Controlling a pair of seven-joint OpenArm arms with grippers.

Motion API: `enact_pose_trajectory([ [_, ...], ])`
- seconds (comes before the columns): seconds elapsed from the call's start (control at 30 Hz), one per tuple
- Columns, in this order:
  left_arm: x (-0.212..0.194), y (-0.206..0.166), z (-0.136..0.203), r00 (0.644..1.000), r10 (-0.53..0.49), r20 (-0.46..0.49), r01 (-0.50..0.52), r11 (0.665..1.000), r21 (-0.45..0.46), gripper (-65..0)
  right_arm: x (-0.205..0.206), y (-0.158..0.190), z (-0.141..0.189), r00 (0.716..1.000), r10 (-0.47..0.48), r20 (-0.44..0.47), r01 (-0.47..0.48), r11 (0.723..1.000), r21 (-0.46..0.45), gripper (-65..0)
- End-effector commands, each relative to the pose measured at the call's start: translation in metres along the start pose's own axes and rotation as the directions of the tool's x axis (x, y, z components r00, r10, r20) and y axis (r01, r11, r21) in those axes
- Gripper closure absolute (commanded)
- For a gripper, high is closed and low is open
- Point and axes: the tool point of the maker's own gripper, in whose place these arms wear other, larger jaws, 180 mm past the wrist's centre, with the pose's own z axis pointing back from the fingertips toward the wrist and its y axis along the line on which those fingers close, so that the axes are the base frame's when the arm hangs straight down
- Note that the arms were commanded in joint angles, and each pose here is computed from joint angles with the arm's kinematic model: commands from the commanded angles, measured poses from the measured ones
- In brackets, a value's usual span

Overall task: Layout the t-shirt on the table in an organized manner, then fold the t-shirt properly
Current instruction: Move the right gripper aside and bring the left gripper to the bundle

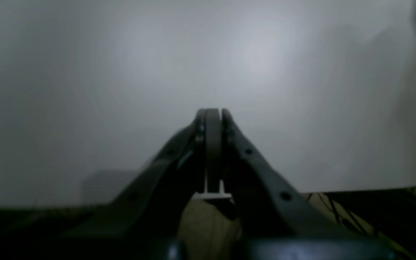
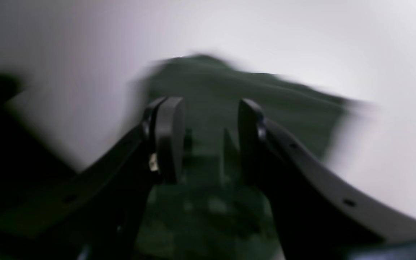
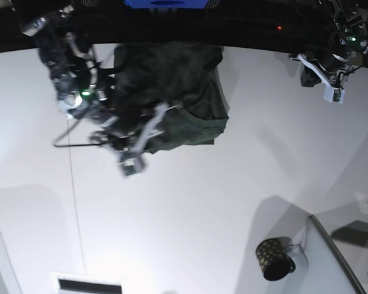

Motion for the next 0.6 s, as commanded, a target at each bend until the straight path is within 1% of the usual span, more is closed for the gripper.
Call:
enact_pose_trajectory([
  [0.0, 0.011, -0.01, 0.002, 0.999, -0.003, 0.045, 0.004, 1.0, -0.029, 0.0, 0.008, -0.006, 0.005, 0.999, -0.03, 0.034, 0.03, 1.0, -0.005, -23.9],
  [0.03, 0.017, -0.022, 0.001, 0.997, 0.012, 0.073, -0.007, 0.998, -0.065, -3.6, 0.004, -0.022, 0.008, 0.998, -0.05, 0.034, 0.052, 0.998, -0.043, -23.9],
  [0.07, 0.024, -0.031, 0.0, 0.994, 0.034, 0.1, -0.023, 0.995, -0.102, -11.4, 0.001, -0.035, 0.011, 0.998, -0.06, 0.032, 0.063, 0.995, -0.072, -23.9],
  [0.13, 0.038, -0.052, -0.002, 0.979, 0.127, 0.158, -0.092, 0.973, -0.212, -30.9, -0.012, -0.055, 0.014, 0.997, -0.076, 0.002, 0.076, 0.99, -0.117, -23.9],
  [0.17, 0.042, -0.059, -0.001, 0.968, 0.183, 0.172, -0.133, 0.954, -0.267, -39.8, -0.018, -0.061, 0.014, 0.997, -0.074, -0.014, 0.072, 0.989, -0.13, -23.7],
  [0.2, 0.045, -0.064, -0.001, 0.959, 0.228, 0.166, -0.167, 0.933, -0.32, -48.7, -0.024, -0.067, 0.015, 0.997, -0.074, -0.031, 0.069, 0.987, -0.142, -23.7],
  [0.23, 0.048, -0.07, -0.002, 0.95, 0.273, 0.152, -0.2, 0.905, -0.376, -56.3, -0.03, -0.07, 0.015, 0.996, -0.076, -0.045, 0.068, 0.986, -0.149, -23.7],
  [0.27, 0.049, -0.078, -0.003, 0.941, 0.31, 0.137, -0.227, 0.876, -0.426, -61.4, -0.036, -0.073, 0.016, 0.995, -0.078, -0.056, 0.068, 0.985, -0.156, -23.7],
  [0.3, 0.058, -0.089, -0.005, 0.93, 0.34, 0.138, -0.238, 0.846, -0.478, -63.7, -0.037, -0.073, 0.015, 0.995, -0.08, -0.052, 0.071, 0.985, -0.157, -23.7],
  [0.33, 0.062, -0.099, -0.009, 0.928, 0.349, 0.129, -0.239, 0.826, -0.51, -63.8, -0.04, -0.073, 0.015, 0.995, -0.083, -0.048, 0.074, 0.985, -0.157, -23.7],
  [0.43, 0.07, -0.129, -0.022, 0.936, 0.335, 0.105, -0.218, 0.79, -0.573, -63.8, -0.043, -0.072, 0.016, 0.996, -0.085, -0.025, 0.08, 0.984, -0.157, -23.7],
  [0.5, 0.074, -0.155, -0.029, 0.939, 0.332, 0.088, -0.212, 0.762, -0.612, -63.8, -0.045, -0.075, 0.018, 0.996, -0.079, -0.027, 0.074, 0.984, -0.162, -23.7],
  [0.57, 0.076, -0.173, -0.034, 0.944, 0.321, 0.075, -0.201, 0.742, -0.64, -63.8, -0.047, -0.076, 0.019, 0.997, -0.068, -0.035, 0.062, 0.984, -0.164, -23.7],
])
